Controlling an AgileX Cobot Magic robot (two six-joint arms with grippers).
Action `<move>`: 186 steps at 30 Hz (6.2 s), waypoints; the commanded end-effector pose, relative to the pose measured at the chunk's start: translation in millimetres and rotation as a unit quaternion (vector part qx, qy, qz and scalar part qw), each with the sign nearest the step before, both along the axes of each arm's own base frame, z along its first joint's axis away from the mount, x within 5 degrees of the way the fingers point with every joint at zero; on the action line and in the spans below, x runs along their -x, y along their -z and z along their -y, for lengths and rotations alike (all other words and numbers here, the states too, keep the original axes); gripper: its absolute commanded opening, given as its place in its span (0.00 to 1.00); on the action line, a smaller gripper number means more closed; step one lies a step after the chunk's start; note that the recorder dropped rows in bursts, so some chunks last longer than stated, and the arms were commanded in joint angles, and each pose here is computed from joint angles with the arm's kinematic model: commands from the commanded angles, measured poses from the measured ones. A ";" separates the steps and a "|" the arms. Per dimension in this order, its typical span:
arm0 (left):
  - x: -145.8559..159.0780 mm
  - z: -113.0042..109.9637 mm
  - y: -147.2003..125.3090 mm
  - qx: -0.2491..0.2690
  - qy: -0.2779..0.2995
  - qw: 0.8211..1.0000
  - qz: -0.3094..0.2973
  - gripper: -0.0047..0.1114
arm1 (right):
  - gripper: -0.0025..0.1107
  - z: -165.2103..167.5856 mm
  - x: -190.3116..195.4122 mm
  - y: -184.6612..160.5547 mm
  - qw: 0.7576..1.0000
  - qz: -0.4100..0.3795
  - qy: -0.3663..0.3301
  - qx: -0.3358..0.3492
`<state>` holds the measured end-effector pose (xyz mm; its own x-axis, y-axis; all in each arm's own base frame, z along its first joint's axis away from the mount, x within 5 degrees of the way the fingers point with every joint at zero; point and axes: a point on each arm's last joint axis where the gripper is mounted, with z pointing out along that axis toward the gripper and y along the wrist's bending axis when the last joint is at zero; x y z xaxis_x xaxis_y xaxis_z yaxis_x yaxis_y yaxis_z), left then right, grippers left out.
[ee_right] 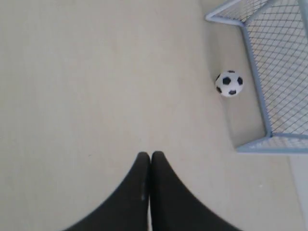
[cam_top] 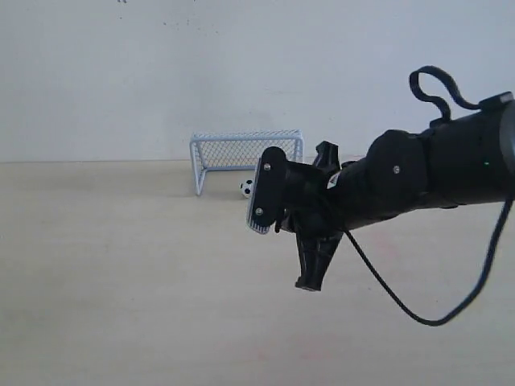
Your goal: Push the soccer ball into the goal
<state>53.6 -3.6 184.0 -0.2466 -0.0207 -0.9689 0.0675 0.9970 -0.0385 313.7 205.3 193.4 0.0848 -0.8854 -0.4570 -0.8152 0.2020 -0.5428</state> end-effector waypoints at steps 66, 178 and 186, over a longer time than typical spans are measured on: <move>-0.1 -0.1 0.6 0.001 -0.001 1.000 0.002 0.08 | 0.02 167.1 185.8 -54.2 0.759 0.007 0.397 -0.516; -0.1 -0.1 0.5 0.001 -0.001 1.000 0.003 0.08 | 0.02 199.9 260.6 11.6 0.778 0.079 0.441 -0.441; -0.1 -0.1 0.5 0.001 -0.001 1.000 0.003 0.08 | 0.02 199.9 260.6 11.6 0.778 0.079 0.441 -0.441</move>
<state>53.6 -3.6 184.0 -0.2466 -0.0207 -0.9689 0.0675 0.9970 -0.0385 53.2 6.2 180.8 -0.2732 0.0281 -0.9615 -0.0937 0.9940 0.0556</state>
